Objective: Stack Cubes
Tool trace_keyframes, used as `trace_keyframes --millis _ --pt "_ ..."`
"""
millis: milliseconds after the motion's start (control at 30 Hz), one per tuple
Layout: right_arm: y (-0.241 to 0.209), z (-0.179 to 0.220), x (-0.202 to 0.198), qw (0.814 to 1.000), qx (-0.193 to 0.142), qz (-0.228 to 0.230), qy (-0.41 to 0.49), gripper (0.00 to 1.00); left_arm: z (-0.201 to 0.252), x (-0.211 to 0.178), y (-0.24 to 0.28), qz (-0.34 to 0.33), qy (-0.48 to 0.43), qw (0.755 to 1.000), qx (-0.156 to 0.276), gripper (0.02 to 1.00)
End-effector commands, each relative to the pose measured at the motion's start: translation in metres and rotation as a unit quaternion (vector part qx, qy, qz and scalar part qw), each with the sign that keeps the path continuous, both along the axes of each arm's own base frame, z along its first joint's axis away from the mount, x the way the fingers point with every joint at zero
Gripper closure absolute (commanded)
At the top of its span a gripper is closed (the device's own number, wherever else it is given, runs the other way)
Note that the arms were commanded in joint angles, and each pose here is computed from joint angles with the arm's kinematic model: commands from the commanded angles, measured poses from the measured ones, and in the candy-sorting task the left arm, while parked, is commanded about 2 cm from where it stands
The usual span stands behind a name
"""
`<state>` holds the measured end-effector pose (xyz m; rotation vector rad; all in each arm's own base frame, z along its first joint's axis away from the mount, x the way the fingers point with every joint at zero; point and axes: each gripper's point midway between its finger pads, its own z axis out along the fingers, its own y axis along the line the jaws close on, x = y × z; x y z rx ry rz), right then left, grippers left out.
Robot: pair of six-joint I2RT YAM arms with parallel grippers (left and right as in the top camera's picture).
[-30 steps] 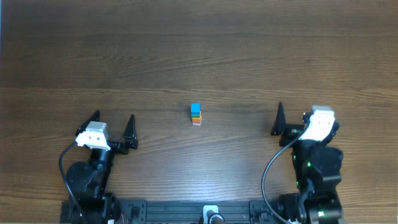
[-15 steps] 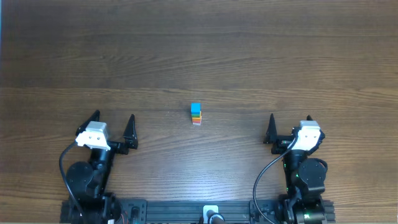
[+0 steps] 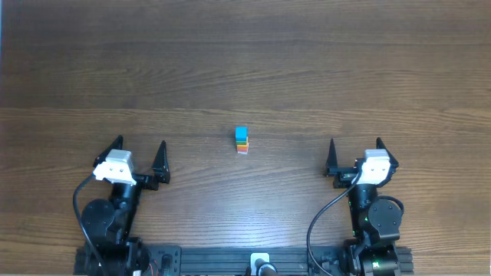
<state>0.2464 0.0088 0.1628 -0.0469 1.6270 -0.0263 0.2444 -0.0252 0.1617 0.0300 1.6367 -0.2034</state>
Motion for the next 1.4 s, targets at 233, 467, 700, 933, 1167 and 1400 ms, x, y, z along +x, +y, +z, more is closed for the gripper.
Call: trace_keyframes --millis 233,467,700,933,1167,1400 --pt "0.0023 -0.0053 -0.0004 1.0 -0.011 0.009 0.007 0.007 -0.0014 -0.0003 -0.0024 -0.007 -0.002 1.0 0.007 0.018" --pt "0.0023 -0.0053 -0.0004 1.0 -0.011 0.009 0.007 0.007 -0.0013 -0.0003 -0.0024 -0.007 -0.002 1.0 0.007 0.018" --pt "0.0023 -0.0053 -0.0004 1.0 -0.011 0.009 0.007 0.007 -0.0014 -0.0003 -0.0024 -0.007 -0.002 1.0 0.007 0.018" --pt "0.0023 -0.0053 -0.0004 1.0 -0.011 0.009 0.007 0.009 -0.0014 -0.0003 -0.0025 -0.007 -0.002 1.0 0.007 0.018" --pt "0.0023 -0.0053 -0.0004 1.0 -0.011 0.009 0.006 0.007 -0.0013 -0.0003 -0.0024 -0.007 -0.002 1.0 0.007 0.018" --pt "0.0023 -0.0053 -0.0004 1.0 -0.011 0.009 0.007 0.007 -0.0013 -0.0003 -0.0024 -0.007 -0.002 1.0 0.007 0.018"
